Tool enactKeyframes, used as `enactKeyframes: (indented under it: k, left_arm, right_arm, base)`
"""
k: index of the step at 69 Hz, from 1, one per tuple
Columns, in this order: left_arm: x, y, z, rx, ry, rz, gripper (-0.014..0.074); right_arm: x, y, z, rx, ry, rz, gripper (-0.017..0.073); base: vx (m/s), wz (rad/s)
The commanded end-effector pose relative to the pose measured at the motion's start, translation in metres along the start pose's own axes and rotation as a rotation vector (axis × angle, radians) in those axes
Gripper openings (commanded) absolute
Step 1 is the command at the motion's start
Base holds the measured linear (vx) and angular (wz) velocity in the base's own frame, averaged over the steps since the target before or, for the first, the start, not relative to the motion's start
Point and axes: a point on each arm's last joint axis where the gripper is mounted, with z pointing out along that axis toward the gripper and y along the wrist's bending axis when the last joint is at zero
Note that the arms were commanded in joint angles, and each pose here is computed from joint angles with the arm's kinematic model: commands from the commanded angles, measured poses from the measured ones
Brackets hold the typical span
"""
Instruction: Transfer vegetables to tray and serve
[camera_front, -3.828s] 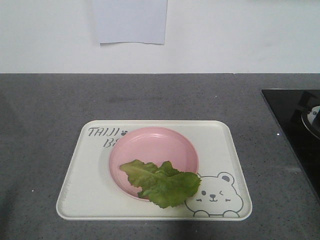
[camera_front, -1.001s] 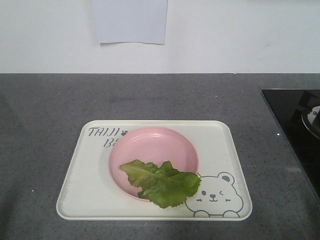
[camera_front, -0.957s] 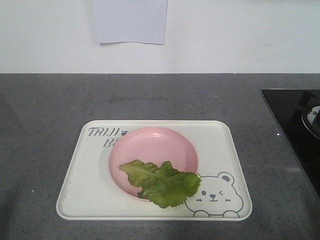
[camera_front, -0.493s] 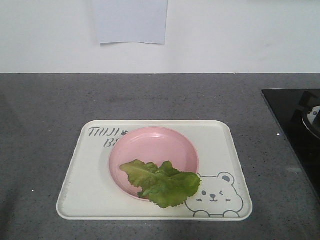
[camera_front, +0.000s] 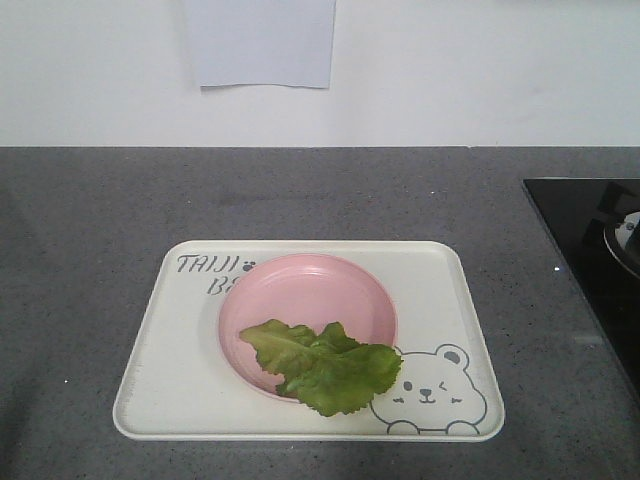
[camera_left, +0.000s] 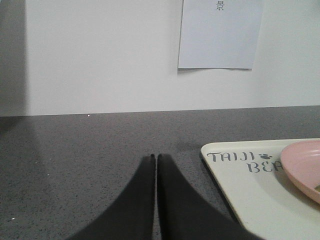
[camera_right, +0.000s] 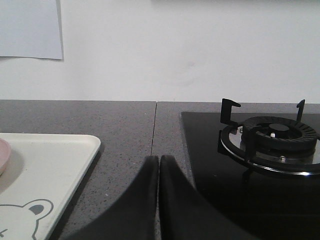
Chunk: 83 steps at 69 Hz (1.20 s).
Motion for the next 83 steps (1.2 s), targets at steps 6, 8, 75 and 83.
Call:
enactKeyframes:
  k: [6,8,75,83]
  left_arm:
    - [0.0001,-0.0001,-0.0006,0.006,-0.069,-0.011,-0.0006]
    - [0.0001,-0.0001,-0.0006,0.006,-0.069,-0.011,-0.0006]
    - [0.0001,-0.0001,-0.0006,0.006,-0.069,-0.011,-0.0006]
    - [0.0001,-0.0001,-0.0006,0.006,-0.069,-0.011,-0.0006]
  right_arm:
    - [0.0026,-0.0002,0.0000,0.004,-0.001,-0.012,-0.0004]
    - [0.0030,-0.0002,0.0000,0.005,0.004,-0.012,-0.0004]
    - [0.0027,-0.0002,0.0001,0.005,0.003,-0.012,-0.0004]
    - [0.0027,-0.0002,0.0001,0.005,0.003,-0.012,-0.0004]
  base:
    - [0.00,0.00]
    - [0.00,0.00]
    - [0.00,0.00]
    - [0.00,0.00]
